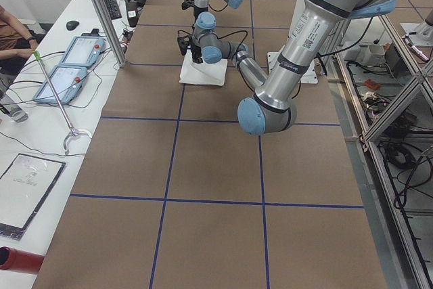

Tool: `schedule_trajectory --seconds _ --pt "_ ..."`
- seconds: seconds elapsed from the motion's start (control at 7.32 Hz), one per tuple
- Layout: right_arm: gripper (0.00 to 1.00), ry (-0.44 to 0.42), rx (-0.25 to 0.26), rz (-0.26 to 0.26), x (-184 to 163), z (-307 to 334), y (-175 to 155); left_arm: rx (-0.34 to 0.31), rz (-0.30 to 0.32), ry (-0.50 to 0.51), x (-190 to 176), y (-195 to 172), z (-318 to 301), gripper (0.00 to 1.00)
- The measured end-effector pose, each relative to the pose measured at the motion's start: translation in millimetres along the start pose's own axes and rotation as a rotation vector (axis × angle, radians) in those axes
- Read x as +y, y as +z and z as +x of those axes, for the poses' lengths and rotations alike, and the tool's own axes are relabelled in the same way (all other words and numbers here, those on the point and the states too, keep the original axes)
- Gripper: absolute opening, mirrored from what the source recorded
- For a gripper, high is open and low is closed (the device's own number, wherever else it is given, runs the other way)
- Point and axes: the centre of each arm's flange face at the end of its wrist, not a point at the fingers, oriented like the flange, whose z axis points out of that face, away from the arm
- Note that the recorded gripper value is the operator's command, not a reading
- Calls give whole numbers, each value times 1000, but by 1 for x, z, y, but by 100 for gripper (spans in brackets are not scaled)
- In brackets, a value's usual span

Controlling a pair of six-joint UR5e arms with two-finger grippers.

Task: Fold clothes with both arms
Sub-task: 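Carry the near edge with both grippers over to the far edge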

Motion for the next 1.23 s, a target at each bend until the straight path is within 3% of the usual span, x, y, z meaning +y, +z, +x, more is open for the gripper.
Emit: schedule_trajectory --seconds 0.82,0.96,1.09,1.23 --pt "0 28 49 -2 -23 -27 38 6 15 -6 -28 44 0 0" --pt "83 27 48 -6 -23 -27 38 5 16 -8 -29 46 0 70" --pt "100 22 36 -11 -23 -28 38 7 21 -11 -33 45 1 100" --pt "100 18 18 -11 -26 -28 36 9 40 -22 -48 39 0 100"
